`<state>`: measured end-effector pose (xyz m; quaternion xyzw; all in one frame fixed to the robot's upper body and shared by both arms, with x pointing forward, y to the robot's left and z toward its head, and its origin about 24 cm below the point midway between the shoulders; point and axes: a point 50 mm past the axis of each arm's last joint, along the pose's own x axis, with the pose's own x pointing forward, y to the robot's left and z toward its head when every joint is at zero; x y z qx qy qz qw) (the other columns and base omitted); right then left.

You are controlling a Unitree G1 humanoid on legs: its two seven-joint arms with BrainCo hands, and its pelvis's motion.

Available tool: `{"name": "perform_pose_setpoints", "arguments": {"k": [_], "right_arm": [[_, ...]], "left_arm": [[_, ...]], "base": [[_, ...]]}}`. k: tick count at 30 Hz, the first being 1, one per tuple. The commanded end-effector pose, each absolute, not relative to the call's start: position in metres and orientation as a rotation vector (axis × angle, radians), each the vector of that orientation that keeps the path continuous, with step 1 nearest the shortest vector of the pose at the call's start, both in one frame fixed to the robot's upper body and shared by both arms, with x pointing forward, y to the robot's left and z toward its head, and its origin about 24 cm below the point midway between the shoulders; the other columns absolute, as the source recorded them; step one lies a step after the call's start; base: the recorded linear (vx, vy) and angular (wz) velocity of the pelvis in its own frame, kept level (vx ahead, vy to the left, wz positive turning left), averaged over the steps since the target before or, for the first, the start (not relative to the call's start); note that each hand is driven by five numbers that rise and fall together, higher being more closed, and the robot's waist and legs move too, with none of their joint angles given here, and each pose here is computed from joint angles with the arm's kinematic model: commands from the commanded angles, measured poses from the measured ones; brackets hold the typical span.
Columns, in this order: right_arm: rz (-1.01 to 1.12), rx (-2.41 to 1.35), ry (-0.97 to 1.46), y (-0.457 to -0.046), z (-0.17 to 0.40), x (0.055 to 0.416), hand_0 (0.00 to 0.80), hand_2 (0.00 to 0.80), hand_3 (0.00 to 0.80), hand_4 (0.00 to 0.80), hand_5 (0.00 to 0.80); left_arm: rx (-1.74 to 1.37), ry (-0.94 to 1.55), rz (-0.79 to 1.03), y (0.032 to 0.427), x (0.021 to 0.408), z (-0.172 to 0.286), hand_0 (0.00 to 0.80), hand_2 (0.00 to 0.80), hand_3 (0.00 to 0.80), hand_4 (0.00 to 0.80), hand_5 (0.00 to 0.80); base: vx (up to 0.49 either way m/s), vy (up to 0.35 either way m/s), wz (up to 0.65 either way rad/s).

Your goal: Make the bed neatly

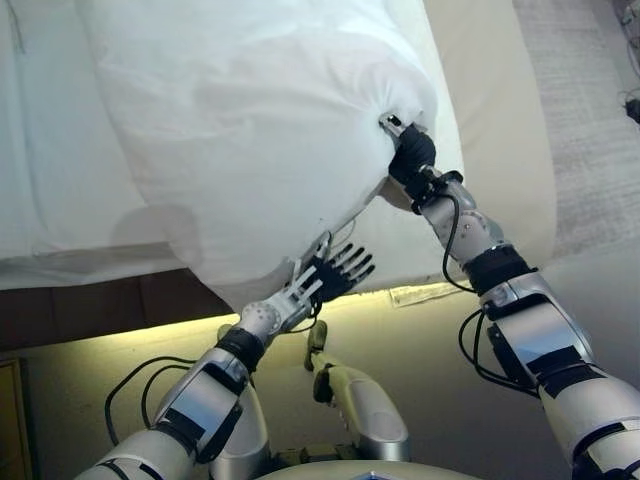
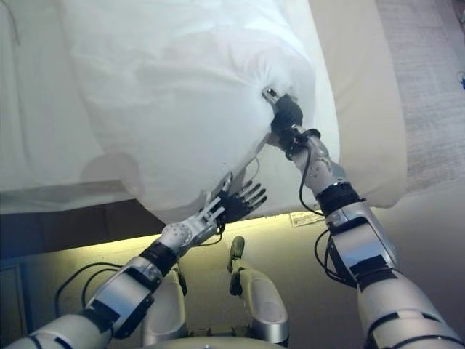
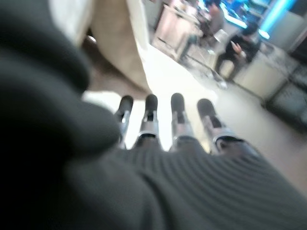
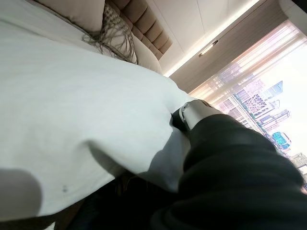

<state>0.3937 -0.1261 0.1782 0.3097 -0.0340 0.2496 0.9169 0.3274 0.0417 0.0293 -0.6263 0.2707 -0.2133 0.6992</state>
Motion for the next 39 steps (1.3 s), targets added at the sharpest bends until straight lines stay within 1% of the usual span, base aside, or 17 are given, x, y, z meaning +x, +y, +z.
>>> {"name": "perform_pose_setpoints", "arguments": {"k": [1,4,13,19,25,26,27,32,39], "right_arm": [[0.65,0.655,-0.344,-0.12,0.24,0.379,0.8,0.8,0.8,0.8,0.8],[0.68,0.655,-0.352,-0.117,0.236,0.373,0.8,0.8,0.8,0.8,0.8],[0.746,0.678,-0.364,-0.114,0.219,0.352,0.8,0.8,0.8,0.8,0.8],[0.78,0.671,-0.339,-0.112,0.213,0.348,0.8,0.8,0.8,0.8,0.8],[0.775,0.658,-0.306,-0.109,0.211,0.351,0.8,0.8,0.8,0.8,0.8],[0.772,0.658,-0.302,-0.108,0.21,0.351,0.8,0.8,0.8,0.8,0.8],[0.769,0.658,-0.294,-0.108,0.209,0.352,0.8,0.8,0.8,0.8,0.8],[0.734,0.684,-0.25,-0.109,0.201,0.358,0.8,0.8,0.8,0.8,0.8],[0.667,0.7,-0.184,-0.114,0.188,0.366,0.8,0.8,0.8,0.8,0.8]], "left_arm": [[-1.615,0.457,-0.56,0.007,0.336,0.065,0.0,0.0,0.0,0.0,0.0],[-1.691,0.293,-0.554,0.01,0.343,0.076,0.0,0.0,0.0,0.0,0.0],[-1.729,-0.011,-0.515,0.026,0.361,0.112,0.0,0.0,0.0,0.0,0.0],[-1.709,-0.084,-0.479,0.036,0.371,0.125,0.0,0.0,0.0,0.0,0.0],[-1.694,-0.063,-0.442,0.042,0.374,0.121,0.0,0.0,0.0,0.0,0.0],[-1.693,-0.057,-0.438,0.042,0.373,0.119,0.22,0.22,0.22,0.22,0.22],[-1.691,-0.046,-0.432,0.042,0.373,0.117,0.794,0.794,0.794,0.794,0.794],[-1.697,0.013,-0.426,0.032,0.365,0.105,0.8,0.8,0.8,0.8,0.8],[-1.713,0.065,-0.432,0.012,0.354,0.1,0.8,0.8,0.8,0.8,0.8]], "base": [[0.017,-0.062,-0.06],[0.023,-0.055,-0.07],[0.022,-0.058,-0.03],[0.035,0.004,0.0],[-0.023,0.018,0.01],[0.015,0.02,0.04],[0.014,0.013,0.04],[0.006,0.002,0.02],[0.008,0.003,0.05]]}}
